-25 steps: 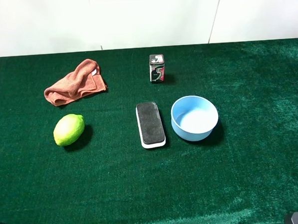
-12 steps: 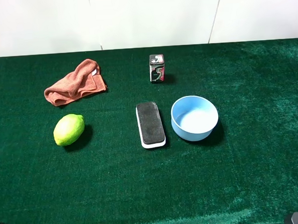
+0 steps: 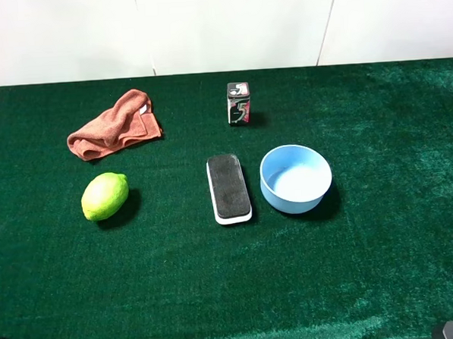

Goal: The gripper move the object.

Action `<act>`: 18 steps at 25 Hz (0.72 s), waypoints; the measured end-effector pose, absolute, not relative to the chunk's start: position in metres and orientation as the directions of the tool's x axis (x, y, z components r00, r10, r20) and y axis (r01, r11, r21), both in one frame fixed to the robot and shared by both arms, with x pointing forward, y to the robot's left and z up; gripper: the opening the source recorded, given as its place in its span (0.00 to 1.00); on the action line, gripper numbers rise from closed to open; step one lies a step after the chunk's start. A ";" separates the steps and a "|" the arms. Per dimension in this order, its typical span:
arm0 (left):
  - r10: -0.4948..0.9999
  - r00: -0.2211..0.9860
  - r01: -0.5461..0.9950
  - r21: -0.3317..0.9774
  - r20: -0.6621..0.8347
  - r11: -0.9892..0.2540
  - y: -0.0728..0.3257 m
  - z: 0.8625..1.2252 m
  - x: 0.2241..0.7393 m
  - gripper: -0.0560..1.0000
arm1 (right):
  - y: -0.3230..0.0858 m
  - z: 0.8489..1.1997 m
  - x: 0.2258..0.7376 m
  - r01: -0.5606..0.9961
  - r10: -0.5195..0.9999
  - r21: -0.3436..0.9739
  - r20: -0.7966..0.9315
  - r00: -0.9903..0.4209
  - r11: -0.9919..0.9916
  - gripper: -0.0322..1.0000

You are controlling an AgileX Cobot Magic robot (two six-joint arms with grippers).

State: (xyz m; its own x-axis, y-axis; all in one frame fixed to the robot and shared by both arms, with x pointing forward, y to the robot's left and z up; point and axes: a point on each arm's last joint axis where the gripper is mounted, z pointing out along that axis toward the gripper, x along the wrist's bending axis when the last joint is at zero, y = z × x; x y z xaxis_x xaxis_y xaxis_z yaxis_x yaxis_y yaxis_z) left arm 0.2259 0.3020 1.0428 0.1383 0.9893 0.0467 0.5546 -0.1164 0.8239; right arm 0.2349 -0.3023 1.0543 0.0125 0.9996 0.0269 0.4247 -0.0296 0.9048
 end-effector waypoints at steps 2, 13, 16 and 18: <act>0.989 0.138 0.555 0.824 0.047 -0.116 0.302 1.043 0.226 0.99 | -0.302 1.054 0.235 0.425 1.000 0.905 0.027 0.012 -0.030 0.70; 0.989 0.138 0.555 0.824 0.047 -0.116 0.302 1.043 0.226 0.99 | -0.302 1.054 0.235 0.423 1.000 0.906 0.026 0.012 -0.029 0.70; 0.989 0.138 0.555 0.824 0.047 -0.116 0.302 1.043 0.226 0.99 | -0.302 1.054 0.235 0.423 1.000 0.906 0.026 0.012 -0.029 0.70; 0.989 0.138 0.555 0.824 0.047 -0.116 0.302 1.043 0.226 0.99 | -0.302 1.054 0.235 0.423 1.000 0.906 0.026 0.012 -0.029 0.70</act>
State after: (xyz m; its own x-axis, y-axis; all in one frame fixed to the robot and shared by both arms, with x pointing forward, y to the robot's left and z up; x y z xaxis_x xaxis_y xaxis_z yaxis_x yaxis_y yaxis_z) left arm 0.2259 0.3020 1.0428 0.1383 0.9893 0.0467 0.5546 -0.1164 0.8239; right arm 0.2346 -0.3023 1.0543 0.0120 0.9996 0.0262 0.4229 -0.0288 0.9057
